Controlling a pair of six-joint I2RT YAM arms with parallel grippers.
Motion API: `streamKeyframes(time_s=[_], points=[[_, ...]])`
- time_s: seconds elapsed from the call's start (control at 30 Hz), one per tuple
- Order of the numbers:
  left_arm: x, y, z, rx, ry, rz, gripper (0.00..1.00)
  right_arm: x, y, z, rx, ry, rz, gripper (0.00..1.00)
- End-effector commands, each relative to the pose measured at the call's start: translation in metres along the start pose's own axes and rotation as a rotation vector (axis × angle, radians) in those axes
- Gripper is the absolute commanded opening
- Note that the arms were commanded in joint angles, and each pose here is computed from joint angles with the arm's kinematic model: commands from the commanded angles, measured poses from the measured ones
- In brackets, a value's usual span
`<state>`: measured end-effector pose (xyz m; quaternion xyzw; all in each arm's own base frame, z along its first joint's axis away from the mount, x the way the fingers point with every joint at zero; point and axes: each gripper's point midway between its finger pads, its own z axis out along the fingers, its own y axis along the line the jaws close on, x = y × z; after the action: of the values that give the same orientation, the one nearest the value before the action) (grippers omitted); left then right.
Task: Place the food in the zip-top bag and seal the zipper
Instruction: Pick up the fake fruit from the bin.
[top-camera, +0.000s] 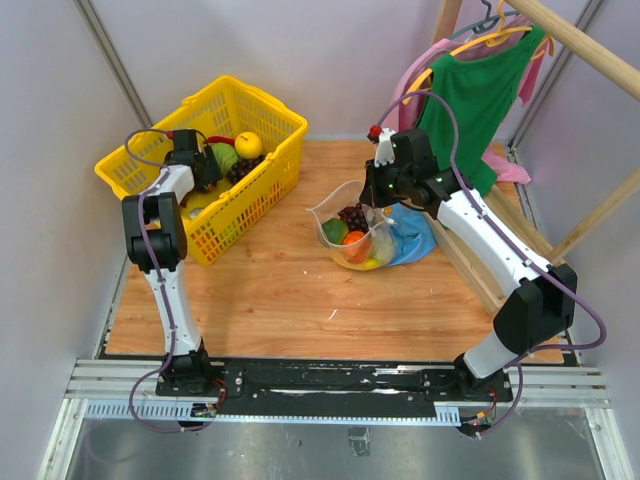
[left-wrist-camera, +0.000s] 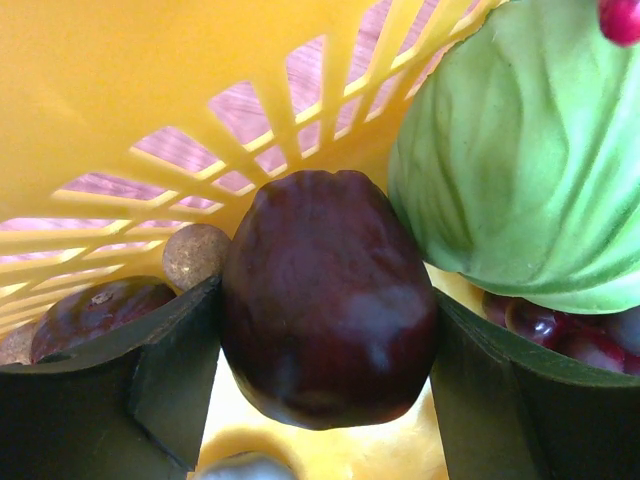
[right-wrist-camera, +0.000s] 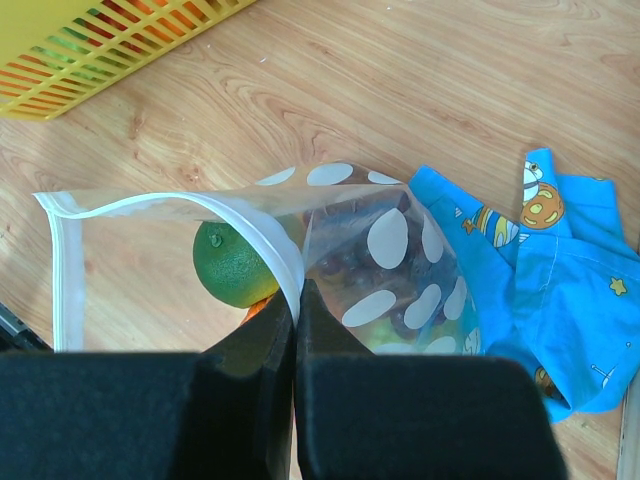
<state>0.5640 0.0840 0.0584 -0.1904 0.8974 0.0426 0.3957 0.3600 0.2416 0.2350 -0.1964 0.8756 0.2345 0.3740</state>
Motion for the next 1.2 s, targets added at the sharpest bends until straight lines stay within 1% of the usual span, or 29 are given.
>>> streamKeyframes(time_s=[0.0, 0.1, 0.23, 0.37, 0.5, 0.6, 0.9, 1.17], points=[[-0.019, -0.002, -0.011, 0.032, -0.059, 0.007, 0.57, 0.001, -0.001, 0.004, -0.012, -0.002, -0.005, 0.01], [-0.028, -0.003, -0.027, 0.046, -0.082, 0.013, 0.46, -0.001, 0.0, 0.003, -0.014, -0.006, -0.007, 0.01], [-0.035, -0.005, -0.053, 0.069, -0.103, 0.016, 0.39, -0.001, 0.001, 0.001, -0.019, -0.009, -0.006, 0.01], [-0.038, -0.007, -0.079, 0.097, -0.112, 0.013, 0.37, -0.001, 0.003, -0.001, -0.024, -0.014, -0.005, 0.01], [-0.04, -0.013, -0.108, 0.131, -0.11, 0.008, 0.37, -0.001, 0.005, -0.002, -0.035, -0.017, 0.002, 0.01], [-0.045, -0.022, -0.136, 0.171, -0.13, 0.005, 0.37, -0.002, 0.007, -0.003, -0.041, -0.021, 0.006, 0.01], [-0.06, -0.065, -0.229, 0.311, -0.206, 0.063, 0.36, -0.003, 0.014, -0.007, -0.064, -0.03, 0.015, 0.01], [-0.05, -0.106, -0.311, 0.474, -0.259, 0.141, 0.36, -0.004, 0.018, -0.01, -0.07, -0.035, 0.015, 0.01]])
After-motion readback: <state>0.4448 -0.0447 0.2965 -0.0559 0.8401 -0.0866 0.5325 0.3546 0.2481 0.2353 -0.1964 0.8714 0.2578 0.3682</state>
